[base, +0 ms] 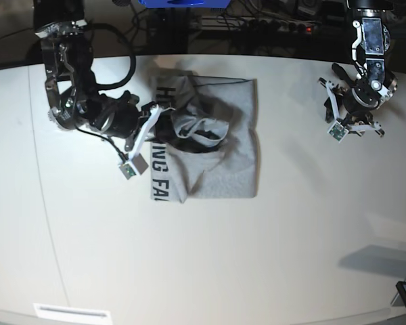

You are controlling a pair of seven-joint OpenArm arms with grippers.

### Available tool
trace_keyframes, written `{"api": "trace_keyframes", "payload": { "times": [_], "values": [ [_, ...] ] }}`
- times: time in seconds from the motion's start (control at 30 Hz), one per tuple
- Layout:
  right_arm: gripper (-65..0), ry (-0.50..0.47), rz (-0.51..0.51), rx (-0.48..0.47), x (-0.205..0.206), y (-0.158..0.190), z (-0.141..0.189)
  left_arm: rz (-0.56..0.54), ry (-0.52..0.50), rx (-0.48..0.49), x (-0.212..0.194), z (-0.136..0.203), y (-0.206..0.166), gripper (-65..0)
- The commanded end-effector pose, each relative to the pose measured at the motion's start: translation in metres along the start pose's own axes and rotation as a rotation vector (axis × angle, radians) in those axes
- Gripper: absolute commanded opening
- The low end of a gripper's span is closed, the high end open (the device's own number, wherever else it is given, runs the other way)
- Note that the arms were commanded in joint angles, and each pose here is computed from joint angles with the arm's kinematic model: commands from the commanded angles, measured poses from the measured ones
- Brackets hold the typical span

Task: Fold the T-shirt properly
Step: 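Tuck and smooth the shirt's loose fabric with the right gripper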

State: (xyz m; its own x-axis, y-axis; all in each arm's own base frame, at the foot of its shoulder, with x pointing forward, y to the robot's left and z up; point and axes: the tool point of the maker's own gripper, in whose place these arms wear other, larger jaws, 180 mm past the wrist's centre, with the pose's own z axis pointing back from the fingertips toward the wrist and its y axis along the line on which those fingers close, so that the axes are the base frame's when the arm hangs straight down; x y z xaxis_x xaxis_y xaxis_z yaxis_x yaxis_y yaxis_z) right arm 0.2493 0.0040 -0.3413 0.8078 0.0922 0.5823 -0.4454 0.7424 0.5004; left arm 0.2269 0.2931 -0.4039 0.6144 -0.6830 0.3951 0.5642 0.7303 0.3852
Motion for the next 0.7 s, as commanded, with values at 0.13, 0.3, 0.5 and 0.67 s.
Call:
{"api": "trace_keyframes", "payload": {
  "times": [0.13, 0.3, 0.5, 0.67],
  "values": [
    [-65.0, -0.051, 0.035, 0.095, 0.019, 0.036, -0.01, -0.036, 0.103, -0.015, -0.022, 0.0, -0.004, -41.8],
    [-65.0, -0.018, 0.057, 0.148, 0.021, 0.059, -0.017, -0.034, 0.106, -0.016, -0.024, 0.001, -0.004, -41.8],
    [-65.0, -0.034, 0.057, 0.172, 0.029, 0.07, -0.02, -0.02, 0.13, -0.032, -0.034, -0.003, -0.008, -41.8],
    [-65.0, -0.044, 0.067, 0.172, 0.035, 0.07, -0.019, -0.015, 0.098, -0.045, -0.031, -0.006, -0.013, -41.8]
  ]
}}
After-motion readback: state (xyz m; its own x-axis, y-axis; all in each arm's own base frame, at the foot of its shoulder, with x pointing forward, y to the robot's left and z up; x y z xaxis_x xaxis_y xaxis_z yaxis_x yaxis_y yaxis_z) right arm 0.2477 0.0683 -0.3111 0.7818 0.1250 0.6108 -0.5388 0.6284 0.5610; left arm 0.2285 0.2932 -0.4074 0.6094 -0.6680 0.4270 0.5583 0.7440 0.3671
